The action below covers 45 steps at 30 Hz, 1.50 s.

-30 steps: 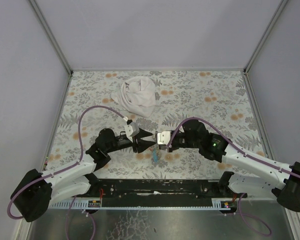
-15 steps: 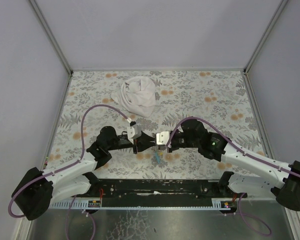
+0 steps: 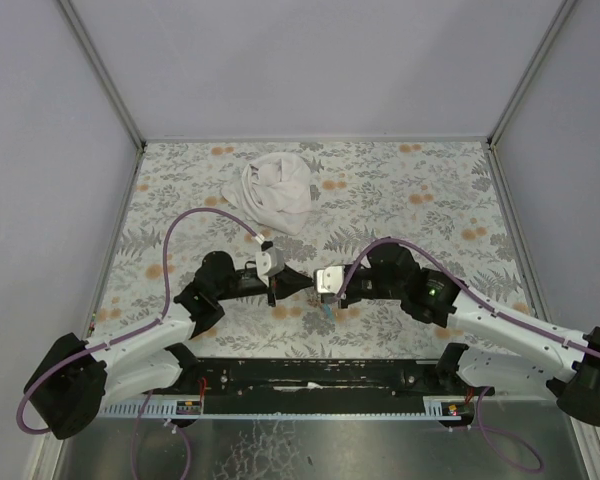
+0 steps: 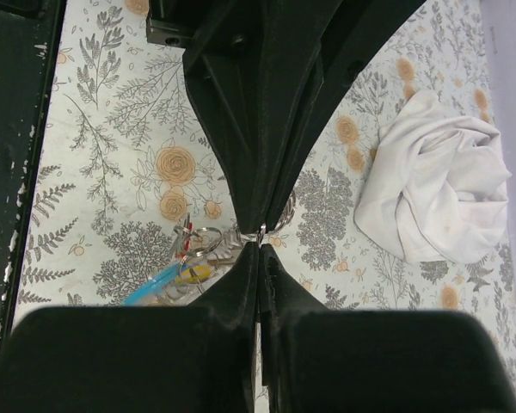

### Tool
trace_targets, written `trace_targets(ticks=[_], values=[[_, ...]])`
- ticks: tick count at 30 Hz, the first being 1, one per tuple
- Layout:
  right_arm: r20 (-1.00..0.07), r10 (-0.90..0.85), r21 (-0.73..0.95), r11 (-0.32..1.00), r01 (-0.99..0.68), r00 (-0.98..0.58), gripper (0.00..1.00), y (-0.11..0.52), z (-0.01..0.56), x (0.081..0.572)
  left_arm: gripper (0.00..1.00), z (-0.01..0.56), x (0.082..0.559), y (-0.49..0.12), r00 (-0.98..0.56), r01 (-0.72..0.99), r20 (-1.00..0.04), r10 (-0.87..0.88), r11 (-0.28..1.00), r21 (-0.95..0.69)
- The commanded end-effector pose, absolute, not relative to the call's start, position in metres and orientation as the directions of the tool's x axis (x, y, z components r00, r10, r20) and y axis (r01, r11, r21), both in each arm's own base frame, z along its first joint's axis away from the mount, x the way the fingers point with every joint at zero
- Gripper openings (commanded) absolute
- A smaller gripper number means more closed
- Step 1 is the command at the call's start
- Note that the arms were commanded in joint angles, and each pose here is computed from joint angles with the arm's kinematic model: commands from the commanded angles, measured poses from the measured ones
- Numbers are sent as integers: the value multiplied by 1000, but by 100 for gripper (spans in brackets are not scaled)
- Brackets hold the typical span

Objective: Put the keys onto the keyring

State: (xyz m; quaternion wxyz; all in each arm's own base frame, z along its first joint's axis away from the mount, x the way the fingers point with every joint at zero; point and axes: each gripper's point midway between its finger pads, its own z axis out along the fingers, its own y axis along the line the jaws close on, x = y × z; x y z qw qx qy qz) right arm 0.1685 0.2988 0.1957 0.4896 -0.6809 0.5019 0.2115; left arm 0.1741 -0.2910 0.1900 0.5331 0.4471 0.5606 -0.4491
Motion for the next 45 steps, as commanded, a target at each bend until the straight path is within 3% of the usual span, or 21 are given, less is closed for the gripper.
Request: trace_targets(ticks=[1,11,22,29,45], values=[[-795,-430,-507,83,-858,428,0,294,219,175,0,201,194,-286,-45,949,-999,-22,311,-49],[-822,-427,-445,67,-893,377,0,299,194,169,0,223,212,-275,-136,871,-960,-244,433,-233],[-846,-383,-434,90,-896,371,0,308,191,172,0,222,225,-271,-253,772,-853,-457,436,-463],[-856,-368,-426,103,-899,364,0,311,188,173,0,223,230,-267,-257,696,-799,-543,470,-543],[-910,-248,-376,154,-913,333,0,326,195,172,0,222,228,-262,-274,638,-698,-662,417,-647]])
